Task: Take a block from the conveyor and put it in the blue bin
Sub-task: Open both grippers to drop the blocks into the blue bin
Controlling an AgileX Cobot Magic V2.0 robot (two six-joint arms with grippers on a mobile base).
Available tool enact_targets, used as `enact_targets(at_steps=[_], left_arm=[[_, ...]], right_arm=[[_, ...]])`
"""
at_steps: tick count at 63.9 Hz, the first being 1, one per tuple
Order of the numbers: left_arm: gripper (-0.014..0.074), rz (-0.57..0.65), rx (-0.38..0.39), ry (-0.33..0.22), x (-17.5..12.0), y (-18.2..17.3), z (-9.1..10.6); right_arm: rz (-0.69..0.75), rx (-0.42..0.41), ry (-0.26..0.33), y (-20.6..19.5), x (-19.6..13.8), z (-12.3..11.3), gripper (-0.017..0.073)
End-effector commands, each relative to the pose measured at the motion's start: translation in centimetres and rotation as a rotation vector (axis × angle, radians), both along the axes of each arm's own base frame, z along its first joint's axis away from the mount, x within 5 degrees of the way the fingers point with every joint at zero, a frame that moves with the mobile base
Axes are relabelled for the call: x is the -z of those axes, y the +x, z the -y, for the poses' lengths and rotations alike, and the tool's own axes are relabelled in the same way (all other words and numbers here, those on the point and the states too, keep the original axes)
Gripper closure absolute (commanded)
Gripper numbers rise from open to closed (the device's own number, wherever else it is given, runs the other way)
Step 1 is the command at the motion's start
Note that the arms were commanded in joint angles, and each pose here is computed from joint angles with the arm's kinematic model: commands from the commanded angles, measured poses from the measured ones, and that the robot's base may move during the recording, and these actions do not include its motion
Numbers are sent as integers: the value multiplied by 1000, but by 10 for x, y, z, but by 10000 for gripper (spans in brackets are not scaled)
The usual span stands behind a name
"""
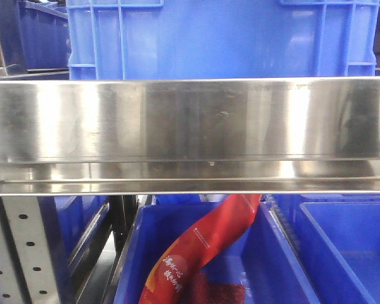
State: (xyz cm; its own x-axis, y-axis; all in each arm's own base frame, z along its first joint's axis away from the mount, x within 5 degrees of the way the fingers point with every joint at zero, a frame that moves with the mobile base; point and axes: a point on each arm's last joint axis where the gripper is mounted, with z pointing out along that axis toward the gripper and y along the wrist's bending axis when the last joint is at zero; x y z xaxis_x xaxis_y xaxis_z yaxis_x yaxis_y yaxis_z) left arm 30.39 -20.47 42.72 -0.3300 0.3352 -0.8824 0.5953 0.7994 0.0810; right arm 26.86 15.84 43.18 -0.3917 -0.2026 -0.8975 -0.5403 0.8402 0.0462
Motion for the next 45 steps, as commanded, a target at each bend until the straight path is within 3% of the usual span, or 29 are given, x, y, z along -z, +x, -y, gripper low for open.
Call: enact_targets(at_steps=[1,8,14,20,33,45], left_arm=[[92,31,1,-44,-20,-13,-7],[263,40,1,-50,-33,-28,-17],[496,51,2,-57,-46,-43,-27],[709,69,3,-69,-60,-60,-39],[704,86,-11,-119,-70,-96,-63],[704,118,-19,-165,-45,-128,-85]], right_arm=[[47,0,16,-11,-16,8,258],[75,-2,31,-26,-29,16,516],[107,0,49,-41,-35,24,705],[154,4,77,-58,-40,34,715],[211,16,111,-95,-23,55,717],[245,26,132,-130,10,76,717]])
